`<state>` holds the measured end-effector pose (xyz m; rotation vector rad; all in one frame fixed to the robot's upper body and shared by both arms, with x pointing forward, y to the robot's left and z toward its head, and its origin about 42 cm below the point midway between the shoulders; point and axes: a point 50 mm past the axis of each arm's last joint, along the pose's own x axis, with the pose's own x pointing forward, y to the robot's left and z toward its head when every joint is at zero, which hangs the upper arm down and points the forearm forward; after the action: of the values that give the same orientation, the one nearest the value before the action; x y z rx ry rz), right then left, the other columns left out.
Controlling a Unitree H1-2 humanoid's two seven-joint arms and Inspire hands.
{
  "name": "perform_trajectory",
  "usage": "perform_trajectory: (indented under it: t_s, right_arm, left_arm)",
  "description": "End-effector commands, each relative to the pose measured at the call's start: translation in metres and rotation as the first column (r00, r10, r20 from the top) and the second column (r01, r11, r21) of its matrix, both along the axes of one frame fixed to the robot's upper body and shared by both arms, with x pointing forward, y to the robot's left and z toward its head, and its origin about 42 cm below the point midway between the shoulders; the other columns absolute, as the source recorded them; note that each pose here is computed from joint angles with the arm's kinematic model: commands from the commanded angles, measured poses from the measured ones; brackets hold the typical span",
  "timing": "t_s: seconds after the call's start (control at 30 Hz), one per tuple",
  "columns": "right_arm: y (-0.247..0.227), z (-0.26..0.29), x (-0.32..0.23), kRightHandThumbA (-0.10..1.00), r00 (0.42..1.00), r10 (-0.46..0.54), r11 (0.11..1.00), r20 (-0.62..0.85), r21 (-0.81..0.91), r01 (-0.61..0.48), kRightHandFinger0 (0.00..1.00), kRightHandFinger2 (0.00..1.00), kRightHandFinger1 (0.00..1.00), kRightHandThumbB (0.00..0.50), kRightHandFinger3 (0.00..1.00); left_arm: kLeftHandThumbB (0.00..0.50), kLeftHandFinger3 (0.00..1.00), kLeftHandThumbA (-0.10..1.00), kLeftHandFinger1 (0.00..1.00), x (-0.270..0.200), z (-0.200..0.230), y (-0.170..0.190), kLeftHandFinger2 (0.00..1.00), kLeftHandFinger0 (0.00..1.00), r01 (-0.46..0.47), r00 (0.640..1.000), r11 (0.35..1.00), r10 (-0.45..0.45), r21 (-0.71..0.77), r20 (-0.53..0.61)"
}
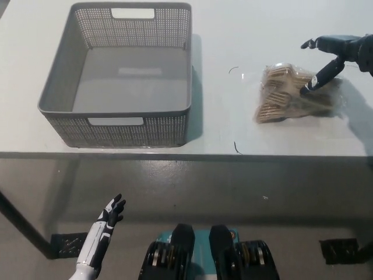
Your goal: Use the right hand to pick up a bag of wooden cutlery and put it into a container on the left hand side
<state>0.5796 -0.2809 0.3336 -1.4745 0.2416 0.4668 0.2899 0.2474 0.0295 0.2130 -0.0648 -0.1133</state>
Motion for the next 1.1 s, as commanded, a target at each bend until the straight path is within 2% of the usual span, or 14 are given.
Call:
perform_trajectory:
  t_s: [0.0, 0.13, 0.2, 0.43, 0.57, 0.7, 0.73, 0.77, 0.8, 0.83, 0.9, 1.0, 1.07]
  right_arm:
    - [0.011, 0.039, 0.009, 1.00, 0.993, 0.038, 0.999, 0.110, -0.020, -0.036, 1.00, 1.00, 1.00, 0.390, 1.00]
    - [0.009, 0.037, 0.010, 1.00, 0.994, 0.032, 0.999, 0.108, -0.013, -0.030, 1.00, 1.00, 1.00, 0.386, 1.00]
    - [0.007, 0.035, 0.009, 1.00, 0.994, 0.027, 1.000, 0.102, -0.010, -0.026, 1.00, 1.00, 1.00, 0.406, 1.00]
    - [0.002, 0.052, 0.008, 1.00, 0.998, 0.006, 1.000, 0.056, 0.026, -0.007, 1.00, 1.00, 1.00, 0.418, 1.00]
    - [-0.002, 0.060, 0.007, 1.00, 0.998, -0.006, 0.981, -0.066, 0.193, 0.019, 1.00, 1.00, 1.00, 0.419, 1.00]
    - [0.001, 0.062, 0.007, 1.00, 0.992, 0.009, 0.977, -0.129, 0.212, 0.019, 1.00, 1.00, 1.00, 0.460, 1.00]
    - [0.001, 0.061, 0.007, 1.00, 0.990, 0.010, 0.977, -0.139, 0.213, 0.020, 1.00, 1.00, 1.00, 0.484, 1.00]
    - [0.001, 0.059, 0.007, 1.00, 0.989, 0.015, 0.977, -0.147, 0.214, 0.017, 1.00, 1.00, 1.00, 0.475, 1.00]
    - [0.002, 0.056, 0.006, 1.00, 0.984, 0.046, 0.976, -0.173, 0.219, -0.007, 1.00, 1.00, 1.00, 0.437, 1.00]
    - [0.002, 0.054, 0.005, 1.00, 0.981, 0.062, 0.975, -0.183, 0.222, -0.021, 1.00, 1.00, 1.00, 0.424, 1.00]
    - [0.003, 0.045, 0.005, 1.00, 0.977, 0.071, 0.974, -0.201, 0.225, -0.025, 1.00, 1.00, 1.00, 0.439, 1.00]
    - [0.004, 0.037, 0.004, 1.00, 0.968, 0.088, 0.968, -0.234, 0.250, -0.027, 1.00, 1.00, 1.00, 0.424, 1.00]
    - [0.006, 0.034, 0.005, 1.00, 0.961, 0.088, 0.969, -0.261, 0.247, -0.022, 1.00, 1.00, 1.00, 0.446, 1.00]
  left_arm:
    - [0.500, 1.00, 1.00, 1.00, 0.001, 0.008, 0.004, 1.00, 1.00, 0.013, 0.998, 1.000, -0.013, 0.011, 0.055]
    - [0.495, 1.00, 1.00, 1.00, 0.005, 0.011, 0.004, 1.00, 1.00, 0.016, 0.998, 1.000, -0.017, 0.009, 0.063]
    - [0.500, 1.00, 1.00, 1.00, 0.005, 0.010, 0.004, 1.00, 1.00, 0.016, 0.998, 1.000, -0.017, 0.008, 0.061]
    - [0.492, 1.00, 1.00, 1.00, 0.014, 0.016, 0.005, 1.00, 1.00, 0.024, 0.997, 1.000, -0.025, 0.019, 0.077]
    - [0.483, 1.00, 1.00, 1.00, 0.016, 0.015, 0.005, 1.00, 1.00, 0.028, 0.997, 0.999, -0.030, 0.028, 0.075]
    - [0.480, 1.00, 1.00, 1.00, 0.017, 0.016, 0.004, 1.00, 1.00, 0.033, 0.997, 0.999, -0.034, 0.024, 0.075]
    - [0.479, 1.00, 1.00, 1.00, 0.017, 0.016, 0.004, 1.00, 1.00, 0.034, 0.997, 0.999, -0.036, 0.021, 0.076]
    - [0.480, 1.00, 1.00, 1.00, 0.017, 0.016, 0.004, 1.00, 1.00, 0.035, 0.996, 0.999, -0.037, 0.021, 0.077]
    - [0.476, 1.00, 1.00, 1.00, 0.017, 0.017, 0.003, 1.00, 1.00, 0.036, 0.996, 0.999, -0.038, 0.024, 0.078]
    - [0.477, 1.00, 1.00, 1.00, 0.017, 0.017, 0.003, 1.00, 1.00, 0.036, 0.996, 0.999, -0.039, 0.028, 0.079]
    - [0.471, 1.00, 1.00, 1.00, 0.017, 0.017, 0.004, 1.00, 1.00, 0.037, 0.996, 0.999, -0.040, 0.035, 0.080]
    - [0.481, 1.00, 1.00, 1.00, 0.018, 0.018, 0.004, 1.00, 1.00, 0.036, 0.996, 0.999, -0.038, 0.031, 0.081]
    - [0.472, 1.00, 1.00, 1.00, 0.019, 0.019, 0.005, 1.00, 1.00, 0.037, 0.996, 0.999, -0.039, 0.026, 0.084]
